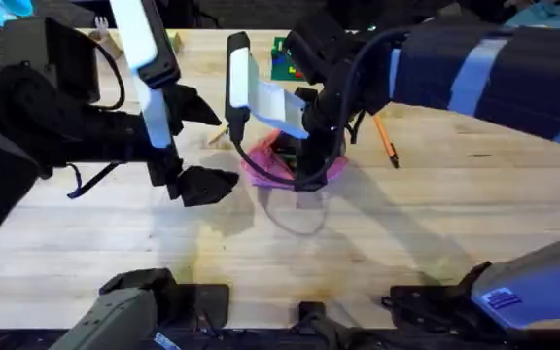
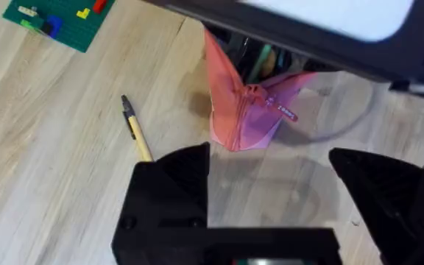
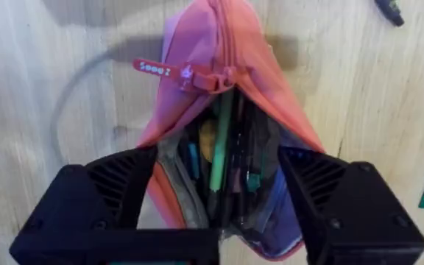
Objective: Unzip the bag, pick up the pens from the table one at a time and place them inside, then zip the bag closed.
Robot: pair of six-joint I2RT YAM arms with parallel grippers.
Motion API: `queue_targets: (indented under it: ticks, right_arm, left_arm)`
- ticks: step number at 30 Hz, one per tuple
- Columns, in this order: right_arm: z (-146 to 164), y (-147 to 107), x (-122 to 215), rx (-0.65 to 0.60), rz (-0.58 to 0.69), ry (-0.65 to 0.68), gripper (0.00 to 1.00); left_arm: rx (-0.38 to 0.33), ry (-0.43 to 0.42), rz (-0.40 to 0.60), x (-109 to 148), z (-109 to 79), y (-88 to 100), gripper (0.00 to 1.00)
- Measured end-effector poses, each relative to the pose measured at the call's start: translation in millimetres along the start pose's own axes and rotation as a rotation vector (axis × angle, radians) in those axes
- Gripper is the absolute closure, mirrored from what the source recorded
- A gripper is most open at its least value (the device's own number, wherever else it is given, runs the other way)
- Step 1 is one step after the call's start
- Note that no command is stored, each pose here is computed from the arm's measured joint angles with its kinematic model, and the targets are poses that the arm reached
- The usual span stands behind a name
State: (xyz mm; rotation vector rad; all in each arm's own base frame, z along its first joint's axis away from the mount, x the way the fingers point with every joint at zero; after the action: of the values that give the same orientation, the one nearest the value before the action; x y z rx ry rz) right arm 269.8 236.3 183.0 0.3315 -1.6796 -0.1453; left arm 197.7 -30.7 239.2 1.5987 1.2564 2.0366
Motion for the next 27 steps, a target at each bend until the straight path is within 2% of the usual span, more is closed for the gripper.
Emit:
queue_targets:
  ticks: [19,27]
  right_arm:
    - [1.6,-0.4,3.6,-0.043,0.001,0.001,0.004]
    - [9.1,3.0,44.3,-0.069,-0.053,-0.072,0.004]
  left_arm:
    - [0.000,0.000,0.000,0.0,0.0,0.0,0.007]
    - [0.000,0.000,0.000,-0.1,0.0,0.0,0.008]
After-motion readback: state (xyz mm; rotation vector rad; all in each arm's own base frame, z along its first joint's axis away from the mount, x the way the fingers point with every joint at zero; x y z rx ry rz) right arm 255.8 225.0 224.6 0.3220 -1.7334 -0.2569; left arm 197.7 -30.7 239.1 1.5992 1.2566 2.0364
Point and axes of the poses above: each hand's point on the last joint's axis, 136 mm out from that joint toward the fingers, its own x axis back along the fingers, its own z axis along the line the jaws close on, y = z × x, the point moved 9 cm from there along x, back along the fingers, and after that the axes turned 6 degrees about x, right-handed, at the moved point
